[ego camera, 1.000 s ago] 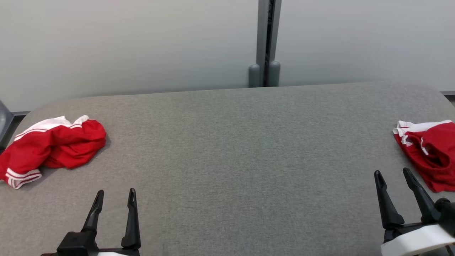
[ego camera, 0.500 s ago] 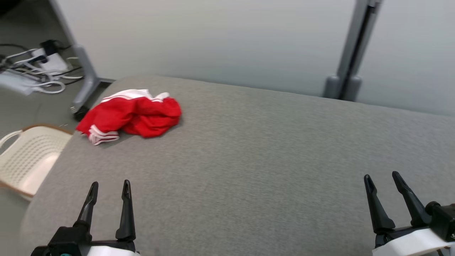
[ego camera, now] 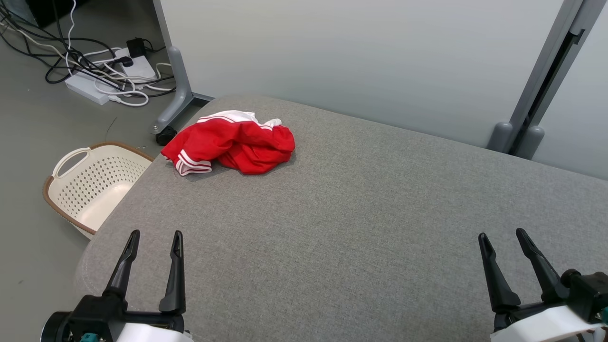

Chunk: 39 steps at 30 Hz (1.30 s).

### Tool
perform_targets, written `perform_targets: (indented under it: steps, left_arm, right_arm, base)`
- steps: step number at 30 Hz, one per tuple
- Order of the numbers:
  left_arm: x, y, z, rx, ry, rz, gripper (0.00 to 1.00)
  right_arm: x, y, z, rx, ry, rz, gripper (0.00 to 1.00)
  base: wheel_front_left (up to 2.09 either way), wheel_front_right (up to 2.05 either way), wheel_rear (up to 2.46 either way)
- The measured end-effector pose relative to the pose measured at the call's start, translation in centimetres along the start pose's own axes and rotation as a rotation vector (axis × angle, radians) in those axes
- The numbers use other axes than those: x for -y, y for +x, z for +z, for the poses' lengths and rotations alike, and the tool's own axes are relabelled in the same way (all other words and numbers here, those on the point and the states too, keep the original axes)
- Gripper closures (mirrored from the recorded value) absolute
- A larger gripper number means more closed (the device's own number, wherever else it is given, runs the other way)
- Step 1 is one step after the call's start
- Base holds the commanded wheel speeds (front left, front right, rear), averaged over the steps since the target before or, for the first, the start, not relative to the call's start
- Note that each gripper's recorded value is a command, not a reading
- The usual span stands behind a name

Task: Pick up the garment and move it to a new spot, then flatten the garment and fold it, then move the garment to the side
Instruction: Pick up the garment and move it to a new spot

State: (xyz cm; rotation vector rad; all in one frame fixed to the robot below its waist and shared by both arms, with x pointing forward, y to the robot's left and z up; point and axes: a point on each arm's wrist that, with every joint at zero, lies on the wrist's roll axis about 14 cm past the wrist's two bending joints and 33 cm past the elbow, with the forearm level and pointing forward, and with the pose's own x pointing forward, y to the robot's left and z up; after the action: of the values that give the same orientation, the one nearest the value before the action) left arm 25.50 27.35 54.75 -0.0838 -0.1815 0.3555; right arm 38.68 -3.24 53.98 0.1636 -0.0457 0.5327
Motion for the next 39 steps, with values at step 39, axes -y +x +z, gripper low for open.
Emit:
perform_targets:
  steps: [39]
  left_arm:
    - [9.7, 22.0, -12.6, -0.305, 0.037, -0.214, 0.0]
  right_arm:
    - [11.4, 1.7, -3.2, -0.037, 0.013, -0.182, 0.0]
  base:
    - [0.0, 0.0, 0.0]
